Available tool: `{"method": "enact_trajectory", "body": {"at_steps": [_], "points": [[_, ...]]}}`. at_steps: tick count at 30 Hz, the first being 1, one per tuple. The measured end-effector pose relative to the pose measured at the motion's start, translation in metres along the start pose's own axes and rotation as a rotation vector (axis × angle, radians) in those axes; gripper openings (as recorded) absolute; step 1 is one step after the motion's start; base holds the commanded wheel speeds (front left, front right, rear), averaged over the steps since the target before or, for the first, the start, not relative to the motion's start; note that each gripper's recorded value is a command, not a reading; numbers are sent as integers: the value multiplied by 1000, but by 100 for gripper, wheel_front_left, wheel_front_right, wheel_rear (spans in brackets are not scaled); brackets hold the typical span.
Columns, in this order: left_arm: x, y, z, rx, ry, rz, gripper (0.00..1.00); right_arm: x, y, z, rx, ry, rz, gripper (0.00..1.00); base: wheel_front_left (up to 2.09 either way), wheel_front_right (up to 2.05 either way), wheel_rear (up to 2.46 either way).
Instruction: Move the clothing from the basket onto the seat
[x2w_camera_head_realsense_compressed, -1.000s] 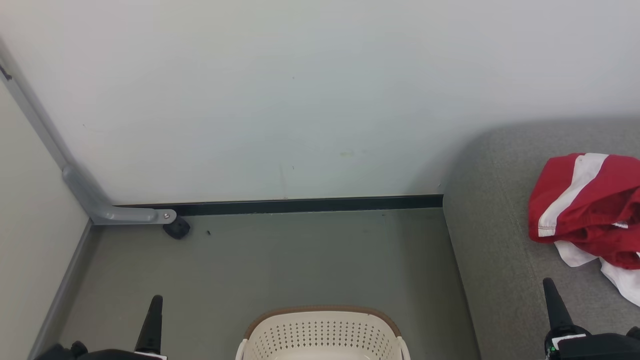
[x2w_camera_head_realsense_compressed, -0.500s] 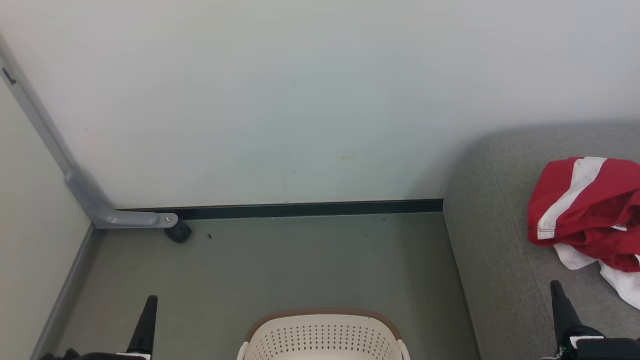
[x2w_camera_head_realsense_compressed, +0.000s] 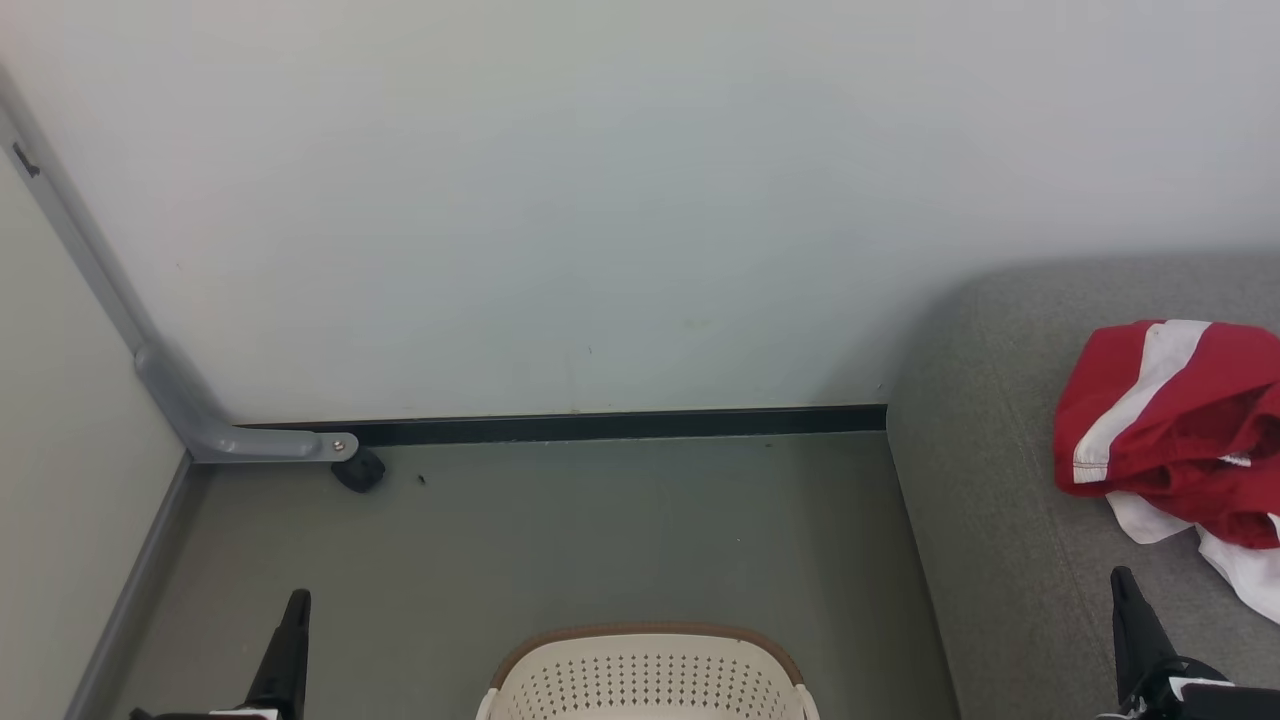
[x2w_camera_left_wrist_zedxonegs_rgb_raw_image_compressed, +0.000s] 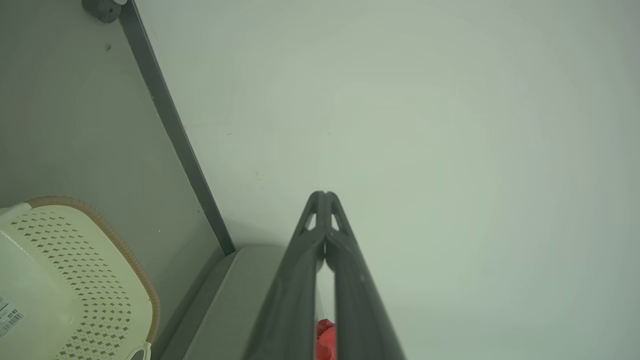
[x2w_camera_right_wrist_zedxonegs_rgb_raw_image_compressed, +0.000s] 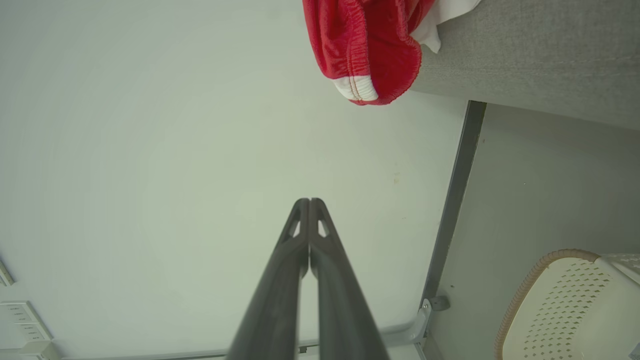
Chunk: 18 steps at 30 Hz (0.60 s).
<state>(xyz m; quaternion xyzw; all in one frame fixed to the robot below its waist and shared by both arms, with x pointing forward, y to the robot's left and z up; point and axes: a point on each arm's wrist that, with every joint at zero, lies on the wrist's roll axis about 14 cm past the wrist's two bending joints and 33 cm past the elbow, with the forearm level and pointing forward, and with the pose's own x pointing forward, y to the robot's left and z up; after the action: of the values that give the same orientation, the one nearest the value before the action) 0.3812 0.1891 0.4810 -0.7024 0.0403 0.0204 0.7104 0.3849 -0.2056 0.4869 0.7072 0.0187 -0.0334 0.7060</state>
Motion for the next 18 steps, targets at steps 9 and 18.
{"method": "enact_trajectory", "body": {"at_steps": [9, 18], "points": [[0, 0, 0, -15, -1, -1, 0, 0, 0, 0, 0, -1, 0, 0, 0, 0, 0], [0, 0, 0, -16, -2, -1, 0, 0, 0, 0, 1, -1, 0, 0, 0, 0, 0]]}}
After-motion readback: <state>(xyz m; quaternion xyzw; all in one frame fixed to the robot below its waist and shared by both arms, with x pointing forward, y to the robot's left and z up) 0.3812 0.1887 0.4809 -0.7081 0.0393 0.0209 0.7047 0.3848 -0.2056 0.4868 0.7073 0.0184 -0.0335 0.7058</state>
